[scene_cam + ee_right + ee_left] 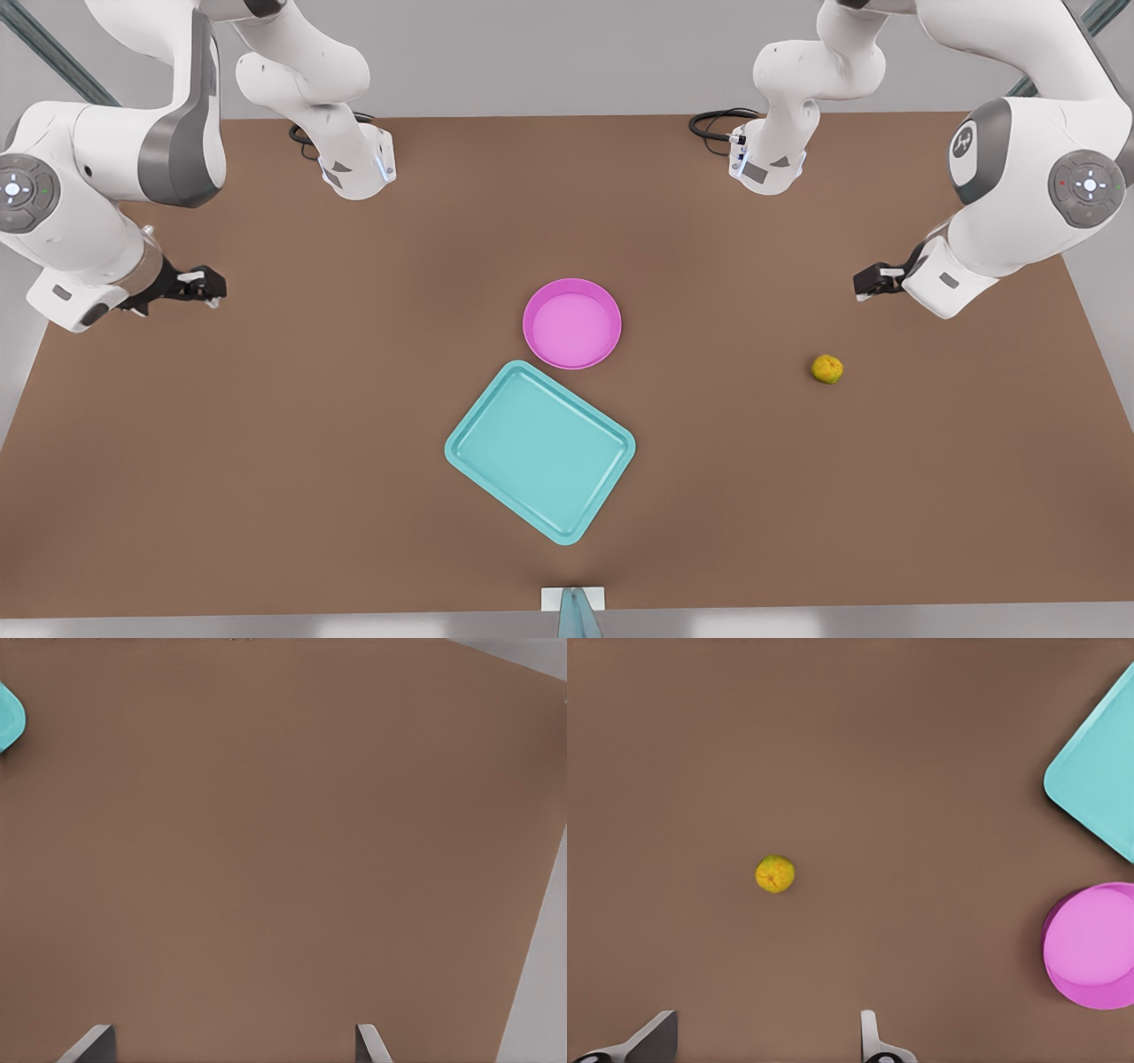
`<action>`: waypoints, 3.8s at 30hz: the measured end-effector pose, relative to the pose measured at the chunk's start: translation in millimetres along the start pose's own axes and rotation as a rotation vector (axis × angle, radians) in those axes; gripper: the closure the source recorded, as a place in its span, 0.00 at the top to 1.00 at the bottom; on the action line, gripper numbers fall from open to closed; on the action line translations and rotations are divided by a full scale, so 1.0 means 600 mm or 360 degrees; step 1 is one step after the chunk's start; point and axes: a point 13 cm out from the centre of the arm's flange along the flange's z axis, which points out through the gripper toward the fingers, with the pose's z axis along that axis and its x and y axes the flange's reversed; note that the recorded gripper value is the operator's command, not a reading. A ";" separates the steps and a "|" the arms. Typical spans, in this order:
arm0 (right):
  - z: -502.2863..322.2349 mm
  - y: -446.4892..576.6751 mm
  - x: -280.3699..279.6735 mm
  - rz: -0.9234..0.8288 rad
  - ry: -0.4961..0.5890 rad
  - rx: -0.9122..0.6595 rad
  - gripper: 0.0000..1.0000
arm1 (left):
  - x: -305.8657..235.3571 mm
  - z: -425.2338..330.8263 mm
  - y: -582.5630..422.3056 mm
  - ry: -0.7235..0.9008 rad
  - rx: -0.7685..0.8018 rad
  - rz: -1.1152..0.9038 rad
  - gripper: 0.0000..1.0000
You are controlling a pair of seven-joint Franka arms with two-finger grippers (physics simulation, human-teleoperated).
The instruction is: Place the orange on the plate with the left arm and the plate on the tray with the right arm
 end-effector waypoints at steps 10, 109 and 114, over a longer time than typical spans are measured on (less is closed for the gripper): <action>-0.003 -0.003 -0.013 -0.0048 -0.0046 0.0009 1.00 | -0.052 0.506 0.068 0.0502 -0.0041 -0.0091 1.00; 0.414 0.907 0.000 -0.0231 0.0046 -0.0769 1.00 | 0.017 0.000 -0.063 0.0118 0.0014 -0.0106 1.00; 0.451 0.936 -0.006 0.0056 0.0066 -0.0896 1.00 | 0.013 0.014 -0.066 0.0149 0.0004 -0.0048 1.00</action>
